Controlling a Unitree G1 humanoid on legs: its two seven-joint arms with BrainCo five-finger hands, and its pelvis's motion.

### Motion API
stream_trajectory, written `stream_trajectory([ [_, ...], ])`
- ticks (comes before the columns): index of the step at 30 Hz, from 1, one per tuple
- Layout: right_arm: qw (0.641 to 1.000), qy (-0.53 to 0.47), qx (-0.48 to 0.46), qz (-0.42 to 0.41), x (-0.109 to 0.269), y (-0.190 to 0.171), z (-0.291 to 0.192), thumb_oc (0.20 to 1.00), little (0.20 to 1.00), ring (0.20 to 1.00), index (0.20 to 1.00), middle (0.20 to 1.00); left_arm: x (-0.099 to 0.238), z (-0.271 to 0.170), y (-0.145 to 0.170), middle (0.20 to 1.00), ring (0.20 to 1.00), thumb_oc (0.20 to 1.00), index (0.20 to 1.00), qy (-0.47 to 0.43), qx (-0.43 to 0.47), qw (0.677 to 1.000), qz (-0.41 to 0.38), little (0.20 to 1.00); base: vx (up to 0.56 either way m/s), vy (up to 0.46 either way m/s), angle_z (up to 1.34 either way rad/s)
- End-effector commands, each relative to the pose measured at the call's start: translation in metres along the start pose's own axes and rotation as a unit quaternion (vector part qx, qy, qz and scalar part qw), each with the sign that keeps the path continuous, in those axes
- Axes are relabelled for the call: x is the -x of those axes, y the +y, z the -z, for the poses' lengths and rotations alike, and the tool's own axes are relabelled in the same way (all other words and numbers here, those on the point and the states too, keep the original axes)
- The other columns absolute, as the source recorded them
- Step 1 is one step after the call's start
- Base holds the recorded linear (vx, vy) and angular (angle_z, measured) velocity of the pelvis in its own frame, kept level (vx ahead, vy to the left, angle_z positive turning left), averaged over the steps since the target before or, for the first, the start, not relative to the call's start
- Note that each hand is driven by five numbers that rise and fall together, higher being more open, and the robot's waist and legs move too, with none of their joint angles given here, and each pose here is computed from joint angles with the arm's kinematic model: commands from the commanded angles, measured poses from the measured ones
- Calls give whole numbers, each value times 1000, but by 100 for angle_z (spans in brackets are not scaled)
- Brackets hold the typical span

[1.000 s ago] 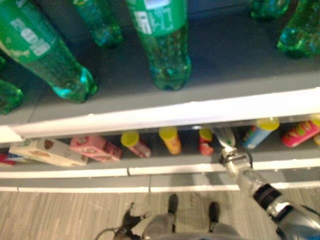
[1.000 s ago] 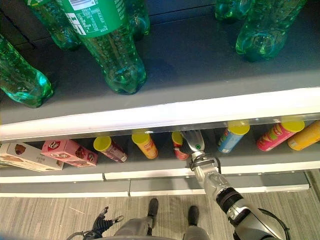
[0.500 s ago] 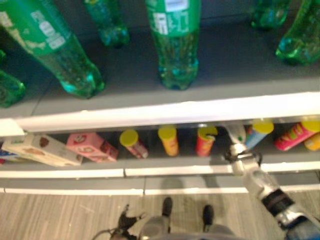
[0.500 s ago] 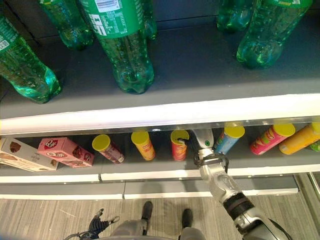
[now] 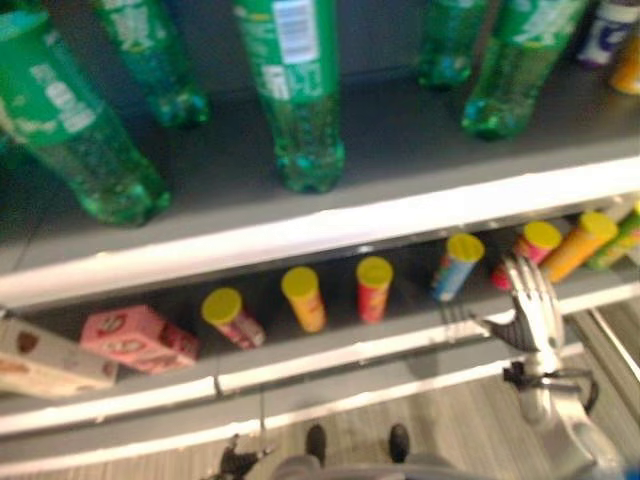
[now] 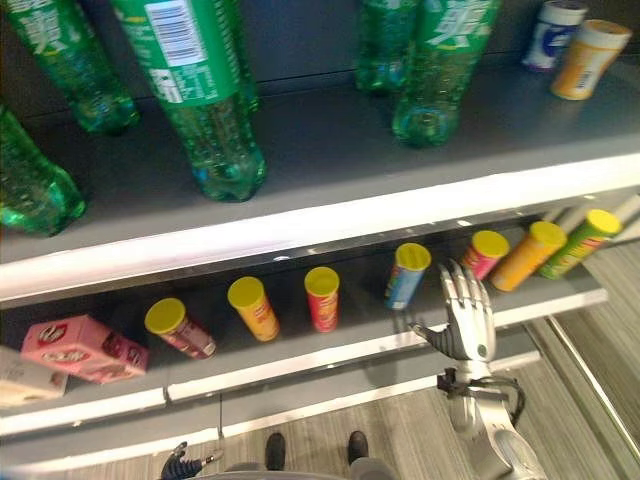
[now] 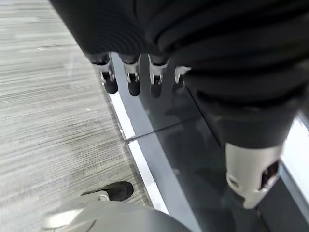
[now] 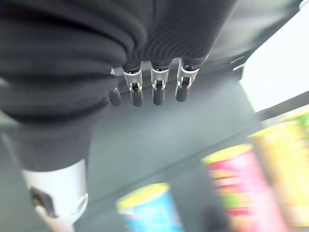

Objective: Put the goods on the table back onto the shelves and tidy them up.

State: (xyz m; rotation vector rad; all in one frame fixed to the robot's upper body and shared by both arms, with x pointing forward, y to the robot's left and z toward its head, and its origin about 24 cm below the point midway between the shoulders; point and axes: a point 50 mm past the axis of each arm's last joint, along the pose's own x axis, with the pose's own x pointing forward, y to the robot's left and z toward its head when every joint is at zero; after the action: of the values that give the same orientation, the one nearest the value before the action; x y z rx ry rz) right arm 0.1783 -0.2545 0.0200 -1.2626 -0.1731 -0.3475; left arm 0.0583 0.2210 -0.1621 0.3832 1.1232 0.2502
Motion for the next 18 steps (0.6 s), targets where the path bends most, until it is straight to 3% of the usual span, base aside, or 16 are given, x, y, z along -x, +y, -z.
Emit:
stream_trajectory([
  [1, 999, 19, -8, 40, -7, -13, 7, 1000, 1000, 1000, 1000, 1000, -3, -11, -7, 1000, 1000, 1000, 1000, -16, -31, 999, 11, 1000, -75, 173, -61],
  [5, 997, 82, 10, 5, 17, -4, 28, 1000, 1000, 1000, 1000, 1000, -3, -12, -9, 1000, 1000, 1000, 1000, -20, -37, 999, 21, 1000, -158, 99, -78],
  [7, 990, 140, 9, -33, 36, 17, 38, 1000, 1000, 1000, 1000, 1000, -8, -30, -5, 1000, 1000, 1000, 1000, -51, -40, 998, 25, 1000, -366, 48, -95],
  [11, 968, 231, 1, -100, 72, 49, 45, 1000, 1000, 1000, 1000, 1000, -11, -49, 2, 1000, 1000, 1000, 1000, -71, 21, 997, 10, 1000, -260, -68, -167],
  [15, 966, 226, 21, -121, 74, 55, 44, 1000, 1000, 1000, 1000, 1000, -10, -42, 3, 1000, 1000, 1000, 1000, -55, 63, 996, 1, 1000, -203, -128, -139],
  [18, 977, 181, 17, -112, 50, 57, 29, 1000, 1000, 1000, 1000, 1000, -9, -35, 7, 1000, 1000, 1000, 1000, -37, 103, 994, -13, 1000, -231, -263, -119],
])
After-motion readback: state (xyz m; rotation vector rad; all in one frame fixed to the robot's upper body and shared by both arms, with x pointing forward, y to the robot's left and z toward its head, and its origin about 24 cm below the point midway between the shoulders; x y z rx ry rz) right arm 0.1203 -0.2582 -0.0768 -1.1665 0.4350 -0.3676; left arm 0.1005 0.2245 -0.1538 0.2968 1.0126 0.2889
